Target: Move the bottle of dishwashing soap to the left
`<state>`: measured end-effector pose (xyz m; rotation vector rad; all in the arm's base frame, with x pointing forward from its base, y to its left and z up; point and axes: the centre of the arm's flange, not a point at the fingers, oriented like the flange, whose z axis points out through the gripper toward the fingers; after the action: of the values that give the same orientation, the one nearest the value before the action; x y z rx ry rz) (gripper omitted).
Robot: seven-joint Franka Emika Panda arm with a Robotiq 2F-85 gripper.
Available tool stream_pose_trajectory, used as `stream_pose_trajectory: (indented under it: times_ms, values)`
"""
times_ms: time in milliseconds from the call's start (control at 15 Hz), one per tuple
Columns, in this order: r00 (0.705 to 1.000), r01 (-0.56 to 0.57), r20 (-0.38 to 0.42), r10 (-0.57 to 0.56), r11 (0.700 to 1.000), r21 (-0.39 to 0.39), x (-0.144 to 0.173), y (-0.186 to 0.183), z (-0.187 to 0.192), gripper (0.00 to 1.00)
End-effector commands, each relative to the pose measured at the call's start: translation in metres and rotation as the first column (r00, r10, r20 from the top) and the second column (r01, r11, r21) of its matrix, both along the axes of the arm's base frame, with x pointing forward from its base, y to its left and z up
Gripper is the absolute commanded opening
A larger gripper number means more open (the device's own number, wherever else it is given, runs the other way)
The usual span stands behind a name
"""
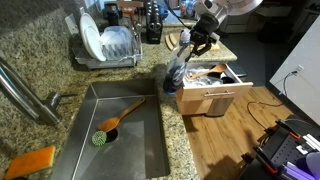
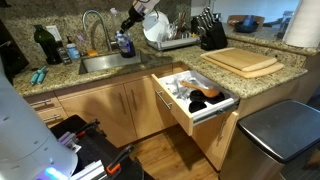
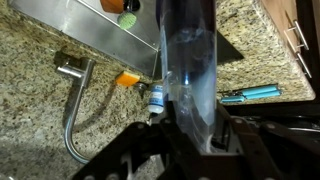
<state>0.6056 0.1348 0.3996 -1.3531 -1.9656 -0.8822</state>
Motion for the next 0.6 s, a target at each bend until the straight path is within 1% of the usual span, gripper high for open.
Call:
stream_pose_trajectory:
  times_ms: [0, 133, 333, 533]
  values:
    - [0.998, 0.001, 0.069, -0.006, 0.998, 0.065, 0.003, -0.003, -0.016, 0.14]
    - [0.998, -0.024, 0.061, 0.019, 0.997, 0.079, 0.008, 0.003, -0.023, 0.14]
    - [0.999, -0.050, 0.018, 0.049, 0.995, 0.086, 0.014, 0.013, -0.036, 0.14]
    - [0.998, -0.057, -0.022, 0.059, 0.996, 0.073, 0.019, 0.022, -0.048, 0.14]
